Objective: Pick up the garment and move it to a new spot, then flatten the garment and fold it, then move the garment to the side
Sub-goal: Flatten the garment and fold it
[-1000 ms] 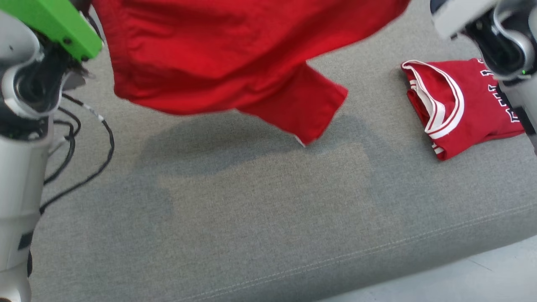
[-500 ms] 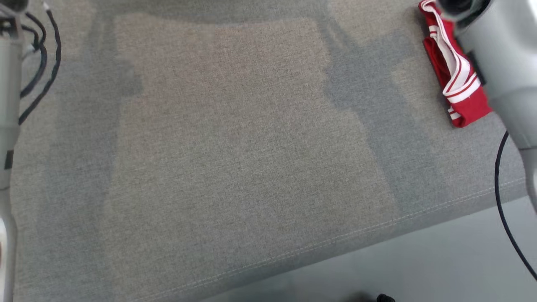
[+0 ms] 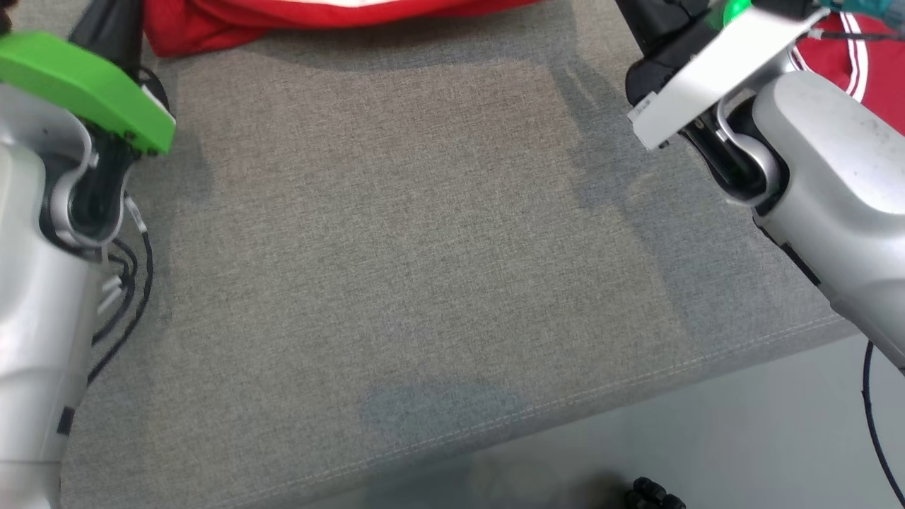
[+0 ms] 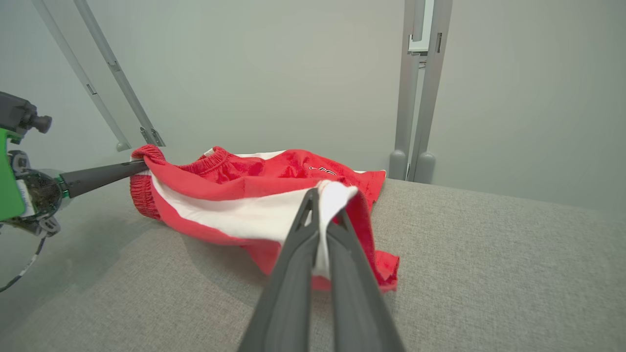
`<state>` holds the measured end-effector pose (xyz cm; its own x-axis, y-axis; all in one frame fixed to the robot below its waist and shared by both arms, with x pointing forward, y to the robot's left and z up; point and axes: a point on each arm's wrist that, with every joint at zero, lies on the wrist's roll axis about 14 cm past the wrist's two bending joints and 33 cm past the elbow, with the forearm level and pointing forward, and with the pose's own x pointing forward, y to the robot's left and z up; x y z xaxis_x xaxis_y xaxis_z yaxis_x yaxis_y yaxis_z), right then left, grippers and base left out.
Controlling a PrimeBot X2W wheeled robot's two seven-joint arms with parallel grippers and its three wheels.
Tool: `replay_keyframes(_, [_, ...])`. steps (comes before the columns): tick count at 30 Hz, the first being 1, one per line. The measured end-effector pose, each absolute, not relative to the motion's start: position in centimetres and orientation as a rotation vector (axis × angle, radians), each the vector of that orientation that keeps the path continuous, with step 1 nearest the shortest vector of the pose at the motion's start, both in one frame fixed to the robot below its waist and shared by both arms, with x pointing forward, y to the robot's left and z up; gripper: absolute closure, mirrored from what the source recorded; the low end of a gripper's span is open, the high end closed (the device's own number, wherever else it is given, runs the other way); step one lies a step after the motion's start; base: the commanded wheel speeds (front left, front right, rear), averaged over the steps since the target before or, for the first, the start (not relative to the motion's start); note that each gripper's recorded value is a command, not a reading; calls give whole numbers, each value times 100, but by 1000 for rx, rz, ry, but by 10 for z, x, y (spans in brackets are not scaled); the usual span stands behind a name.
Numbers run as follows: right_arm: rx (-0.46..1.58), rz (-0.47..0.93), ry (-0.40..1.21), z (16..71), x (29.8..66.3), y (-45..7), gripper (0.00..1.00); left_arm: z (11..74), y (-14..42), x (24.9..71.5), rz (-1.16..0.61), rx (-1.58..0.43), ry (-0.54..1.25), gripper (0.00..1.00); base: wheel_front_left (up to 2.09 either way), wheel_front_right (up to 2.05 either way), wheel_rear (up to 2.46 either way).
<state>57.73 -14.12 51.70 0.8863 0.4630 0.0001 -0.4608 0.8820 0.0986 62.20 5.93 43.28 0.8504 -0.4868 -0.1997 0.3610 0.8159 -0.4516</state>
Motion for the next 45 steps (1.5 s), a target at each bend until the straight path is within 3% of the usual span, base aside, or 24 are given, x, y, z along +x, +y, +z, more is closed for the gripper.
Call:
replay_keyframes(13, [206, 493, 59, 504, 519, -137, 100, 414, 75, 534, -434, -556, 364, 100, 0, 0, 0])
replay_keyframes(31, [292, 424, 48, 511, 390, -154, 100, 454, 90, 402, -309, -776, 199, 100, 0, 0, 0])
replay_keyframes(45, [302, 404, 18, 523, 333, -158, 100, 467, 91, 334, -295, -767, 182, 100, 0, 0, 0])
